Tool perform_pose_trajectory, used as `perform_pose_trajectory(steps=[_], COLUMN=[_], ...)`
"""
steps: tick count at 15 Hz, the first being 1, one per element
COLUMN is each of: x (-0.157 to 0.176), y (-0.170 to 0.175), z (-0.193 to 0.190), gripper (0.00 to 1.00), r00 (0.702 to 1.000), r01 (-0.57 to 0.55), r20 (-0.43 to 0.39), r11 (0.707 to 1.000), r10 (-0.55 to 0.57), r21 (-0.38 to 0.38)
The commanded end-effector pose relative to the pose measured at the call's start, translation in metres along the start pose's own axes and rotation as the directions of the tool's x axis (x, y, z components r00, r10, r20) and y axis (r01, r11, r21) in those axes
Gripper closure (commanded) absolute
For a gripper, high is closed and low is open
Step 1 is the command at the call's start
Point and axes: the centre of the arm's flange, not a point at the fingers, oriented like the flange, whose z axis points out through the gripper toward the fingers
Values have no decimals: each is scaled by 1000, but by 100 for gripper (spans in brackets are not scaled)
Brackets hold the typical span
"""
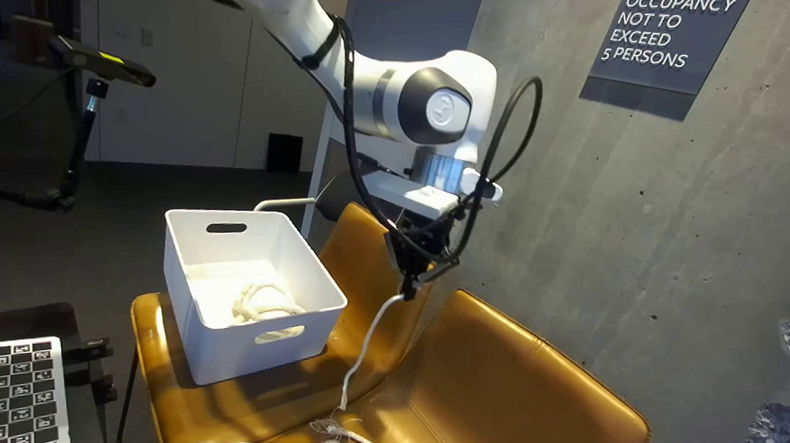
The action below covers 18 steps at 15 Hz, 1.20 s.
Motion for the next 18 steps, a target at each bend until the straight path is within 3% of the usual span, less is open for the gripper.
perform_pose_trajectory(steps=[1,6,10,18], x=[-51,-91,-134,-276], y=[-64,-162,-251,-419], z=[-49,-113,-158,-207], gripper=[99,99,99,99], r00=[998,985,952,897], r01=[59,157,271,381], r20=[-33,-80,-166,-265], r11=[998,986,960,923], r10=[-58,-152,-257,-354], r21=[27,55,64,53])
